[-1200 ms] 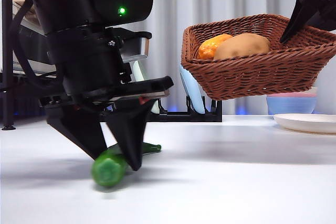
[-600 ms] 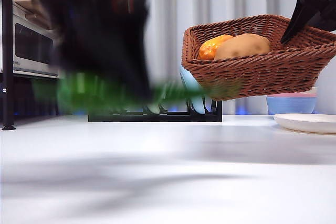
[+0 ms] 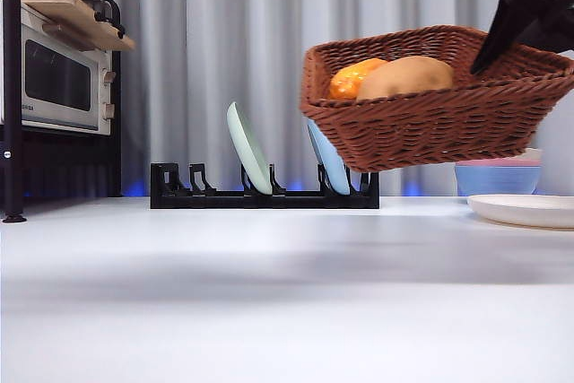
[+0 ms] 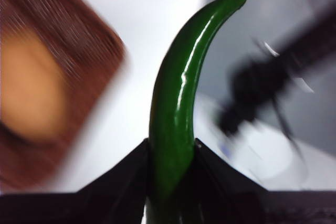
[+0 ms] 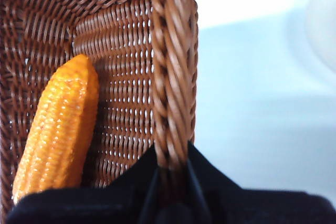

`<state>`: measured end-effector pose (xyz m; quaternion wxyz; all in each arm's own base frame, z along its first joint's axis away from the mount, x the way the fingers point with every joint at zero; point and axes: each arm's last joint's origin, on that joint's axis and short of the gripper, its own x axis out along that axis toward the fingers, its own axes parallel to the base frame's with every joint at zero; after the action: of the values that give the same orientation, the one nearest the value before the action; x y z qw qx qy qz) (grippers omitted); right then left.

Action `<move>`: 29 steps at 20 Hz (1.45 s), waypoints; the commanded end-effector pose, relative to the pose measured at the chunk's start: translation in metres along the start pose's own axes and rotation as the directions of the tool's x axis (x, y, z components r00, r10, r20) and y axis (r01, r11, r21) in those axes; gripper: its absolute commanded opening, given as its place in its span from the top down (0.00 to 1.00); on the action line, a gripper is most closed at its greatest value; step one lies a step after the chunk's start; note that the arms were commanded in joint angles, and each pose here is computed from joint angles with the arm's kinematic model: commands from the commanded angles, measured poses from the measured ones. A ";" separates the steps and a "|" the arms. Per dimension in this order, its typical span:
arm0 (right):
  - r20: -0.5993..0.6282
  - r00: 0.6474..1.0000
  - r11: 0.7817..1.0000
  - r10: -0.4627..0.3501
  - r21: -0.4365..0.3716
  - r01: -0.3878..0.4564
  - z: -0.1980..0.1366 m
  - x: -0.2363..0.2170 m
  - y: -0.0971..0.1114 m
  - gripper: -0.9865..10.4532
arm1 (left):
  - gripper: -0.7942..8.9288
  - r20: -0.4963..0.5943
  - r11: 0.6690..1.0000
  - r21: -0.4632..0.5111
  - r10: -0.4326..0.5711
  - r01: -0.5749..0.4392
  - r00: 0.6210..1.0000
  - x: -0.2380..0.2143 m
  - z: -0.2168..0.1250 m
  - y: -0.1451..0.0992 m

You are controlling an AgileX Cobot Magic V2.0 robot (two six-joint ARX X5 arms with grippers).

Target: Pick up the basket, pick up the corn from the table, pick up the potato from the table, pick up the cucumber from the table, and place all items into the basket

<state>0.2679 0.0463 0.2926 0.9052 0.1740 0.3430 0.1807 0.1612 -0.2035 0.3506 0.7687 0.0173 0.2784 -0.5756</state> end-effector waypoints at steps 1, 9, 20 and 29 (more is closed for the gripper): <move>-0.002 0.999 0.999 0.037 0.006 -0.037 0.001 0.001 0.010 0.93 | 0.93 0.127 0.981 -0.070 0.186 -0.178 0.974 0.007 0.011 0.009; -0.068 0.993 0.995 0.096 -0.027 -0.098 -0.011 0.008 0.033 0.93 | 0.93 0.253 0.931 -0.249 0.327 -0.266 0.911 0.020 0.023 0.026; -0.116 0.981 0.984 0.156 -0.068 -0.165 -0.022 0.013 0.056 0.93 | 0.92 0.152 0.896 -0.319 0.370 -0.309 0.917 0.052 0.010 0.053; -0.153 0.972 0.978 0.181 -0.076 -0.194 -0.029 0.014 0.067 0.93 | 0.61 0.037 0.844 -0.307 0.472 -0.439 0.881 0.056 -0.002 0.059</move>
<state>0.2433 0.1148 0.2888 0.8633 0.1389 0.3910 0.2874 0.2218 -0.2313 0.3089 0.8898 -0.0710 0.3069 -0.3301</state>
